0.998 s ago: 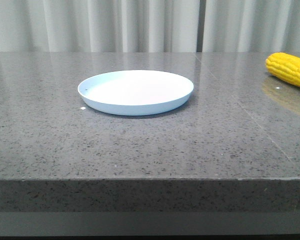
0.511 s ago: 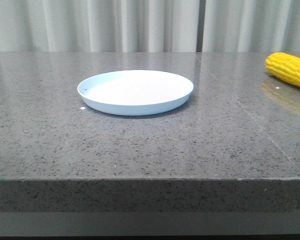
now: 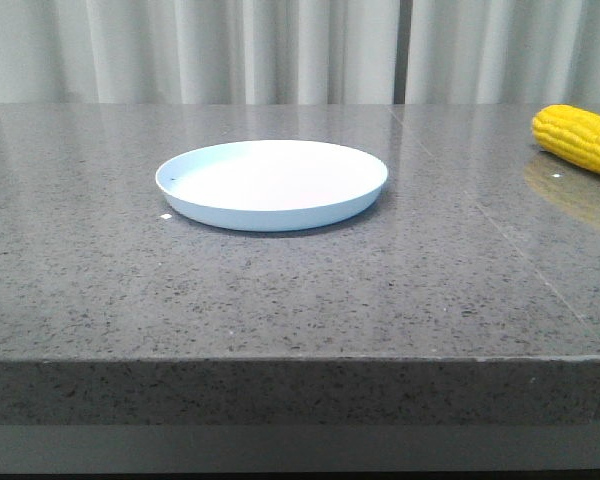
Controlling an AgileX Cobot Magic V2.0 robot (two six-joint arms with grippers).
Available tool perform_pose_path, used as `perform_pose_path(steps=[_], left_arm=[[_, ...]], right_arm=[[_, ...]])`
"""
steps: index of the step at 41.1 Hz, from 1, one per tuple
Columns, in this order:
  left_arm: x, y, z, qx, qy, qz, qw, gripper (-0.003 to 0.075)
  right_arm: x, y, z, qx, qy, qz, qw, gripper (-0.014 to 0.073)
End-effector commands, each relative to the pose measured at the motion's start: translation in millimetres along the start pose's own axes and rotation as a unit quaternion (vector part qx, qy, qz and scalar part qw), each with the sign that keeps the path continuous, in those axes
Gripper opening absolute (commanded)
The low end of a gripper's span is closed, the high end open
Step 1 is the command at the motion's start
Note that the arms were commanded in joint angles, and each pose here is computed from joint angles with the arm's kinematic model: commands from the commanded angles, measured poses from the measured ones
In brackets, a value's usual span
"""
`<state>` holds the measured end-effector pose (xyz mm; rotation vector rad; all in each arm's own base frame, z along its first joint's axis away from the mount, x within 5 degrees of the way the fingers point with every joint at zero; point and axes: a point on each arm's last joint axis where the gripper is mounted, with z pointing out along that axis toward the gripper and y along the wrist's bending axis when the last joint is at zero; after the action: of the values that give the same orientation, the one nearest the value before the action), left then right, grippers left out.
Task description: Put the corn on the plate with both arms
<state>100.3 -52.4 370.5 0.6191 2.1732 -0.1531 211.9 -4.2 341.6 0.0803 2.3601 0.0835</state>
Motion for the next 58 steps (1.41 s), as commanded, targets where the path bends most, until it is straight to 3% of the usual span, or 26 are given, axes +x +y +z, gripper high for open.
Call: perform_pose_path(steps=[1,7,26,50,53,58], left_arm=[[-11,0,-6,0.001,-0.046,-0.003,0.999,0.0400],[-11,0,-6,0.001,-0.046,-0.003,0.999,0.0400],[-11,0,-6,0.001,-0.046,-0.003,0.999,0.0400],[-11,0,-6,0.001,-0.046,-0.003,0.999,0.0400],[-11,0,-6,0.001,-0.046,-0.003,0.999,0.0400],[-11,0,-6,0.001,-0.046,-0.003,0.999,0.0400]], right_arm=[[-31,-9,5,0.016,-0.026,0.007,1.000,0.0648],[-55,-17,37,0.022,0.019,0.002,1.000,0.0648],[-112,-19,122,0.006,0.050,-0.022,0.999,0.0648],[-121,-16,185,-0.004,0.098,-0.031,0.995,0.0642],[-120,-16,185,-0.005,0.107,-0.031,0.994,0.0575],[-119,-16,185,-0.006,0.112,-0.031,0.993,0.0326]])
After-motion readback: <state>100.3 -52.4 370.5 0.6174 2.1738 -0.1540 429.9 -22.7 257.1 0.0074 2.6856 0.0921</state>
